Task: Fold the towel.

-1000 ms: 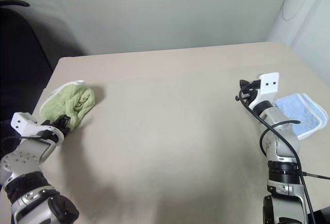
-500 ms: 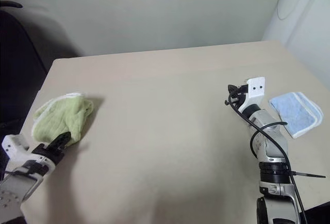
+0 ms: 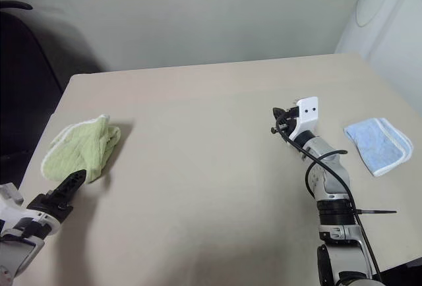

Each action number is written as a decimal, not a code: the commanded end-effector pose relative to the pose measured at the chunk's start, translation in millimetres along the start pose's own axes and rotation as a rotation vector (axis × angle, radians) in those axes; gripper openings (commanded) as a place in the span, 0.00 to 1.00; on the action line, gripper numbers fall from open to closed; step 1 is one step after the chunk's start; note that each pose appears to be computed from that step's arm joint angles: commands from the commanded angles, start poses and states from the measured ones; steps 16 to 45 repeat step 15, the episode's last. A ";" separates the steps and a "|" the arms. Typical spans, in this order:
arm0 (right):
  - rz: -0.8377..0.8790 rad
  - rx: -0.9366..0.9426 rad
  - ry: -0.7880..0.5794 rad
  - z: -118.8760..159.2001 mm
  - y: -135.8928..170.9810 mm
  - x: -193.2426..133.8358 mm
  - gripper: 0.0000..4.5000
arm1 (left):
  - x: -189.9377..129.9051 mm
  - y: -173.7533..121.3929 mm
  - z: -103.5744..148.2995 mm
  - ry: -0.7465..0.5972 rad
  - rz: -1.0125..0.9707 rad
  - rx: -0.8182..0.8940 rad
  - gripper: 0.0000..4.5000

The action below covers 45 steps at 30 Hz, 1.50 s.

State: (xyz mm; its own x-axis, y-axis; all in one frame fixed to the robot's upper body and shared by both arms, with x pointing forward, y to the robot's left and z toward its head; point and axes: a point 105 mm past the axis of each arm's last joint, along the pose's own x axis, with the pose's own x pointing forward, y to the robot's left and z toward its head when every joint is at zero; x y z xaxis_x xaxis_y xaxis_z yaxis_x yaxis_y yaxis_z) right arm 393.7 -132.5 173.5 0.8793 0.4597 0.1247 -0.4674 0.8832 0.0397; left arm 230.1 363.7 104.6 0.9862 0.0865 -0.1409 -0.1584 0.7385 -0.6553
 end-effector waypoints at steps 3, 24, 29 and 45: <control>0.014 -0.025 -0.040 9.2 0.7 -3.4 0.00 | -28.1 10.2 19.5 -0.110 -0.005 -0.020 1.00; -0.092 -0.032 -0.034 4.0 -25.4 -22.7 0.00 | 67.1 -217.9 -8.9 0.022 -0.615 0.593 1.00; -0.092 -0.032 -0.034 4.0 -25.4 -22.7 0.00 | 67.1 -217.9 -8.9 0.022 -0.615 0.593 1.00; -0.092 -0.032 -0.034 4.0 -25.4 -22.7 0.00 | 67.1 -217.9 -8.9 0.022 -0.615 0.593 1.00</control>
